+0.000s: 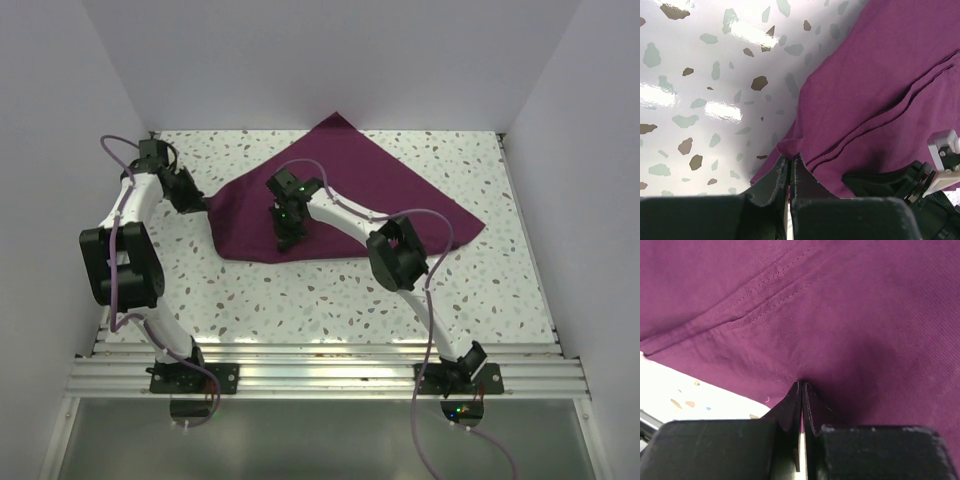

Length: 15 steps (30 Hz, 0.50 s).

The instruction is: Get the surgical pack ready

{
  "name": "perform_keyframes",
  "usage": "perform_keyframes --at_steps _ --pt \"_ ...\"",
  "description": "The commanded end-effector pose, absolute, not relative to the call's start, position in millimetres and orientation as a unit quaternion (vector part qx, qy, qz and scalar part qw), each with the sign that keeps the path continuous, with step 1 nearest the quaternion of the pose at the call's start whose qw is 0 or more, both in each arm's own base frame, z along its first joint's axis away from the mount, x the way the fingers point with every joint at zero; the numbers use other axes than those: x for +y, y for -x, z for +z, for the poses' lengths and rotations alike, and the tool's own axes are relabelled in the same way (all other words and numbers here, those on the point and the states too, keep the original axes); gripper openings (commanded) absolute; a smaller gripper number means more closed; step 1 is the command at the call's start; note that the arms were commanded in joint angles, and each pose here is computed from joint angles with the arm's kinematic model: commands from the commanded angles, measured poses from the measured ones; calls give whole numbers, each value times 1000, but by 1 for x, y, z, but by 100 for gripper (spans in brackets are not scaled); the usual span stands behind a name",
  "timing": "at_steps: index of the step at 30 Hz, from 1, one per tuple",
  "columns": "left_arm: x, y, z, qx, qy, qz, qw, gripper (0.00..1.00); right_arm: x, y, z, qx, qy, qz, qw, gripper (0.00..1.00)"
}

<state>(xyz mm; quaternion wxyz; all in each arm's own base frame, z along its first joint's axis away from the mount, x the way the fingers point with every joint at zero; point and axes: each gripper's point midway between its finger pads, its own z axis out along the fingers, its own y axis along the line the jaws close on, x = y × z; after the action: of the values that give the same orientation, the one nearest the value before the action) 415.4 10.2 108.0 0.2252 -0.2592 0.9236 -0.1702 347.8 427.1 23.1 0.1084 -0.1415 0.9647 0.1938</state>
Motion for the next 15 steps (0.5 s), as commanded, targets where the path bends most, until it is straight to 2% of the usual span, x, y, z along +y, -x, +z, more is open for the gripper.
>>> perform_keyframes --at_steps 1,12,15 --pt "5 -422 131 916 256 -188 246 0 438 -339 17 963 154 193 106 0" --pt "2 -418 137 912 258 -196 251 0 433 -354 88 948 171 198 183 0" --pt "1 -417 139 910 262 -200 251 0 433 -348 84 948 167 208 176 0"
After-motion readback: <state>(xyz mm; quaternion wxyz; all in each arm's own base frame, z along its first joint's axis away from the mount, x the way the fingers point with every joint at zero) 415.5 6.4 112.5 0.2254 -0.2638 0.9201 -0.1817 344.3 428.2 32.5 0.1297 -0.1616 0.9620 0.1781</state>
